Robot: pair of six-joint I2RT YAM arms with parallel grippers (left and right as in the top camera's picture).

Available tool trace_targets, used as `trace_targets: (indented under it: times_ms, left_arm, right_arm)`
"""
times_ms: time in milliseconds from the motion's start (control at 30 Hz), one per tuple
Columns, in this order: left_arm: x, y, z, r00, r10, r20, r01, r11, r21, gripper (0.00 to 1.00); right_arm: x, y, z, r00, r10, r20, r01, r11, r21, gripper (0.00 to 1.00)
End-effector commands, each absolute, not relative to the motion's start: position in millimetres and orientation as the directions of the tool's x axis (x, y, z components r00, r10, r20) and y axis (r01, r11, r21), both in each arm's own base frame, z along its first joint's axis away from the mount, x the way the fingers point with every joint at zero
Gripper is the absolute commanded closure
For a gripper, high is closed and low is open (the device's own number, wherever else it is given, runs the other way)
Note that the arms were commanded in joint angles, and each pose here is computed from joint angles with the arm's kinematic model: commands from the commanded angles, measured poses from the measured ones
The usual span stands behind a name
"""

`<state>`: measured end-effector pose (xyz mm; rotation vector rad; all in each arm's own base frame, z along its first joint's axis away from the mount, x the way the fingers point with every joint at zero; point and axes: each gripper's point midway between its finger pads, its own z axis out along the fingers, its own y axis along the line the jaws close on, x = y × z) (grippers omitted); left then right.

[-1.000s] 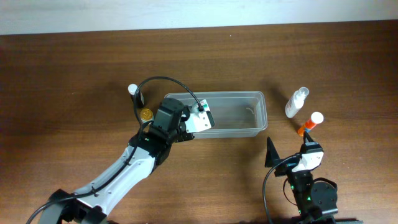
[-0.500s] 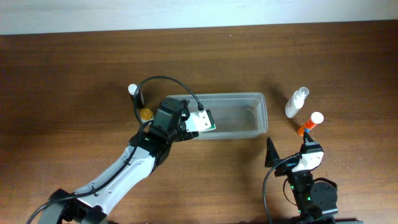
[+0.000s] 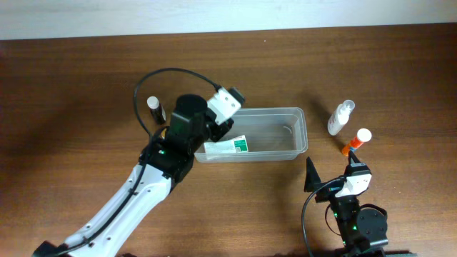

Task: Pack container
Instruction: 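Lower the box into the container and open the left gripper, then raise the left gripper up out of the container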

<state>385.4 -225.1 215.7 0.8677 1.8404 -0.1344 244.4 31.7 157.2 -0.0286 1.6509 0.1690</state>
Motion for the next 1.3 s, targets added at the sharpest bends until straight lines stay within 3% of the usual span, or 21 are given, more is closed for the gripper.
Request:
trace_targets:
  times_ms: [0, 100, 167, 400, 567, 867, 1033, 1267]
  left_arm:
    - [383.3, -224.1, 229.5, -0.371, 0.270, -0.889, 0.537, 0.843, 0.032, 1.00]
    - [370.9, -217.2, 218.1, -0.556, 0.169, -0.814, 0.449, 0.885, -0.122, 0.99]
    - [363.5, -213.5, 216.8, -0.625, 0.163, -0.764, 0.418, 0.896, -0.151, 1.00]
    - [349.8, -205.8, 267.0, -0.686, 0.313, -0.656, 0.470, 0.880, -0.072, 0.99]
    - [343.2, -202.4, 283.2, -0.787, 0.371, -0.493, 0.459, 0.886, -0.065, 0.99]
    - [357.3, -215.1, 214.9, -0.874, 0.421, -0.242, 0.449, 0.891, -0.071, 0.99]
    - [357.5, -218.5, 164.6, -0.958, 0.274, -0.079, 0.280, 0.957, -0.078, 1.00]
    - [353.5, -237.9, 118.1, -0.963, 0.267, 0.021, 0.266, 0.963, -0.052, 0.99]
  right_arm:
    - [244.3, 29.9, 155.3, -0.090, 0.075, -0.993, -0.114, 0.990, 0.085, 0.02]
    - [244.3, 29.9, 155.3, -0.090, 0.075, -0.993, -0.114, 0.990, 0.085, 0.02]
    - [244.3, 29.9, 155.3, -0.090, 0.075, -0.993, -0.114, 0.990, 0.085, 0.02]
    - [244.3, 29.9, 155.3, -0.090, 0.075, -0.993, -0.114, 0.990, 0.085, 0.02]
    - [244.3, 29.9, 155.3, -0.090, 0.075, -0.993, -0.114, 0.990, 0.085, 0.02]
    - [244.3, 29.9, 155.3, -0.090, 0.075, -0.993, -0.114, 0.990, 0.085, 0.02]
    - [244.3, 29.9, 155.3, -0.090, 0.075, -0.993, -0.114, 0.990, 0.085, 0.02]
    - [244.3, 29.9, 155.3, -0.090, 0.075, -0.993, -0.114, 0.990, 0.085, 0.02]
